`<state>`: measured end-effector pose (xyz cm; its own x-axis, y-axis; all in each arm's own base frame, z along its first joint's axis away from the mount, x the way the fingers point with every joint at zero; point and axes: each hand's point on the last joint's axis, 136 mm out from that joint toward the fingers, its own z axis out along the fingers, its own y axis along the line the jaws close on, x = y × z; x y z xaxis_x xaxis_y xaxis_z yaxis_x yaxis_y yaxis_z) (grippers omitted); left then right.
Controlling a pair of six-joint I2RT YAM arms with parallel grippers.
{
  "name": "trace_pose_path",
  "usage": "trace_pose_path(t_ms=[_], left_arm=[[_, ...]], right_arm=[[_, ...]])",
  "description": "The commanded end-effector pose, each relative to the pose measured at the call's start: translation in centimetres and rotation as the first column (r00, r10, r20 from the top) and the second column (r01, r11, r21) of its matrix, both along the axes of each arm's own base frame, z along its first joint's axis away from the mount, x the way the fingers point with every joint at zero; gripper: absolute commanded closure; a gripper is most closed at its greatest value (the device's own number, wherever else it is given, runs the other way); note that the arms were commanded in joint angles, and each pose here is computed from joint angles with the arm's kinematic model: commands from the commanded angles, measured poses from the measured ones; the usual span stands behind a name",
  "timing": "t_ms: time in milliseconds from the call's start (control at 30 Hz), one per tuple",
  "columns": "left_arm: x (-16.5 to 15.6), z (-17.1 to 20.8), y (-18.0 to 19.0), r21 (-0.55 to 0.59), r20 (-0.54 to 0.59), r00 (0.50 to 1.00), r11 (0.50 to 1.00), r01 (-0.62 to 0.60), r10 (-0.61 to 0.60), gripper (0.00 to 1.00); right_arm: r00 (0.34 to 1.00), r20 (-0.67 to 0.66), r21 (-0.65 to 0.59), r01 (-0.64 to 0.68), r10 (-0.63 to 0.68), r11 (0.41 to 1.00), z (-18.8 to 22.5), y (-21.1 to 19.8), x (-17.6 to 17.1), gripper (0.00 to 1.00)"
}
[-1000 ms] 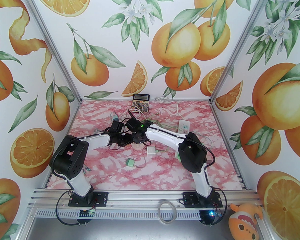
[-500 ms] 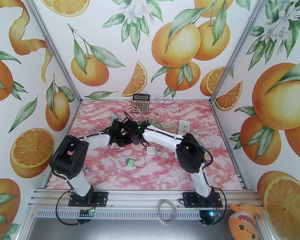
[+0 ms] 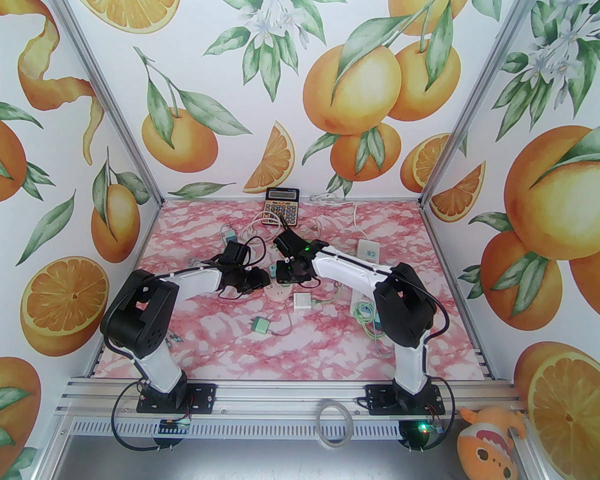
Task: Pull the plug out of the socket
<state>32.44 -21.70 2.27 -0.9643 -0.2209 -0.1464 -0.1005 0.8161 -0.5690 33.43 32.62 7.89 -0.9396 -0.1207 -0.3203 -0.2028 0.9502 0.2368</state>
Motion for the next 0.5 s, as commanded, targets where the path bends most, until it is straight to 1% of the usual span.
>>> trace_pose_path(t_ms=[0, 133, 233, 367, 467], left_arm=[[-8.4, -7.9, 5.1, 0.278, -0.323, 0.946, 0.959, 0.057, 0.038, 0.71], [-8.5, -8.1, 5.2, 0.279, -0.328, 0.944, 0.959, 0.060, 0.036, 0.71], [-8.5, -8.1, 5.1, 0.276, -0.328, 0.944, 0.959, 0.060, 0.035, 0.71], [-8.5, -8.1, 5.1, 0.277, -0.328, 0.944, 0.959, 0.061, 0.034, 0.71], [-8.5, -8.1, 5.1, 0.278, -0.329, 0.944, 0.958, 0.063, 0.033, 0.71]], right_arm=[[0.993, 0.046, 0.020, -0.107, 0.106, 0.994, 2.0, 3.9, -1.2, 0.69], [0.980, 0.072, -0.064, -0.179, 0.183, 0.982, 1.8, 5.7, -2.4, 0.69], [0.972, 0.067, -0.111, -0.216, 0.224, 0.970, 1.1, 6.7, -3.2, 0.69], [0.970, 0.066, -0.116, -0.223, 0.232, 0.968, 0.8, 7.1, -3.6, 0.69], [0.971, 0.089, -0.131, -0.210, 0.222, 0.969, 1.4, 6.7, -3.1, 0.69]])
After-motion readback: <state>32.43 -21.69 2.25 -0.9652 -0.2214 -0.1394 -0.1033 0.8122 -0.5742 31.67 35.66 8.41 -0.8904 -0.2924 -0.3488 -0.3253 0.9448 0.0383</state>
